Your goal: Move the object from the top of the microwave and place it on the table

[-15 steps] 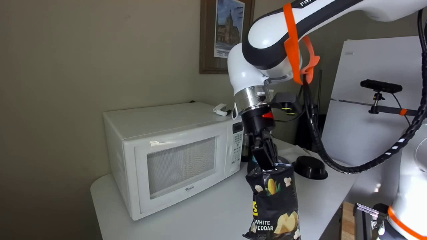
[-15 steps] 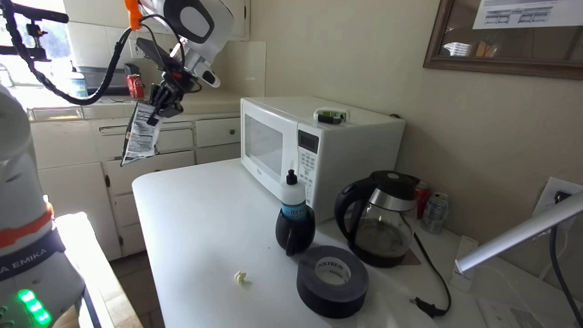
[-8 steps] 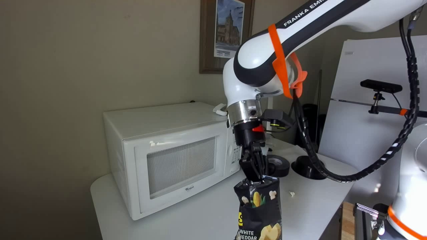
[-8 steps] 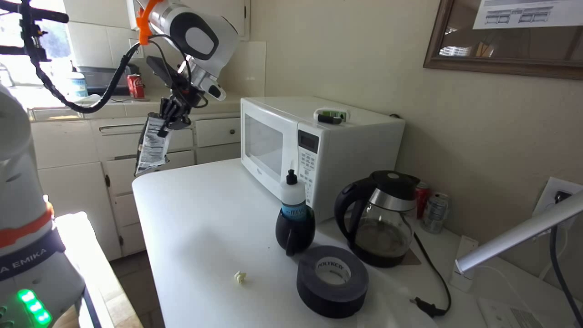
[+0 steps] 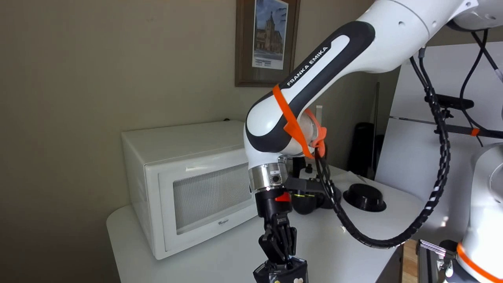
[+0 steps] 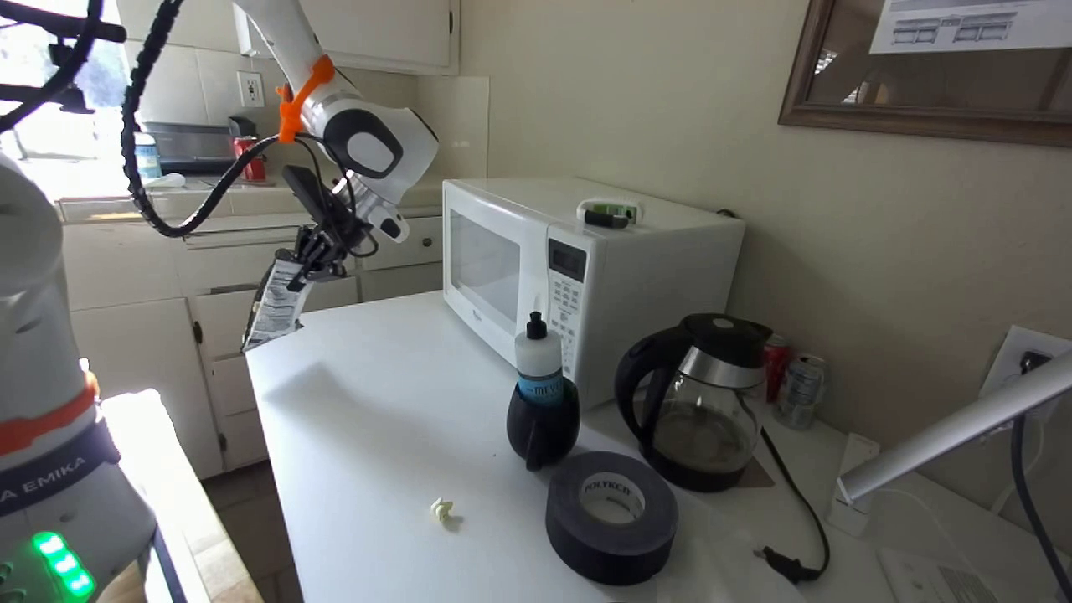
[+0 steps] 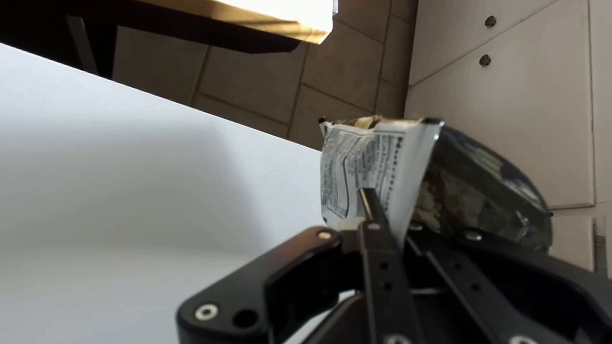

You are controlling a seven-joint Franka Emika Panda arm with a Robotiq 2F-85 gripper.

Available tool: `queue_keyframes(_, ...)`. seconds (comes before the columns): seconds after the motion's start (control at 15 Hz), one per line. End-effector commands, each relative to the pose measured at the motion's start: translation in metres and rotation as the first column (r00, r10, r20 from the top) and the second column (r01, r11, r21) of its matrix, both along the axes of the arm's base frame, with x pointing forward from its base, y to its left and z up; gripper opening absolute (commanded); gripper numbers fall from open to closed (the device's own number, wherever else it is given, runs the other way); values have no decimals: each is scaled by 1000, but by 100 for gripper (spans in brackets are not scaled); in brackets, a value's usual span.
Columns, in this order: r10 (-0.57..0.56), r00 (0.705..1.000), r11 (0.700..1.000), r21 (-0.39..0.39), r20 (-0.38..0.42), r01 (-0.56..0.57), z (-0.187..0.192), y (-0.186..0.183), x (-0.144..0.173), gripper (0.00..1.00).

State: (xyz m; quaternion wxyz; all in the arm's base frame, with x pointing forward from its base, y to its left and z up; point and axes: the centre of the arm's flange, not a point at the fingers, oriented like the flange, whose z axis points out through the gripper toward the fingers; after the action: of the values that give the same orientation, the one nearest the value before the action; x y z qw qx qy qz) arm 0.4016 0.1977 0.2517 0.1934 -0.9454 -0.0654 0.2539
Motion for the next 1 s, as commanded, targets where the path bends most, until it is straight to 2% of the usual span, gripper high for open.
queue_keyframes(0.0, 1, 1000, 999, 39, 4, -1, -22, 30, 20, 0)
queue_keyframes(0.4, 7, 1000, 998, 70, -23, -6, -41, 65, 43, 0)
queue_keyframes(0.87, -4, 999, 998, 69, -36, 6, -59, 74, 60, 0)
queue_keyframes(0.93, -9, 999, 997, 71, -39, 12, -60, 74, 62, 22)
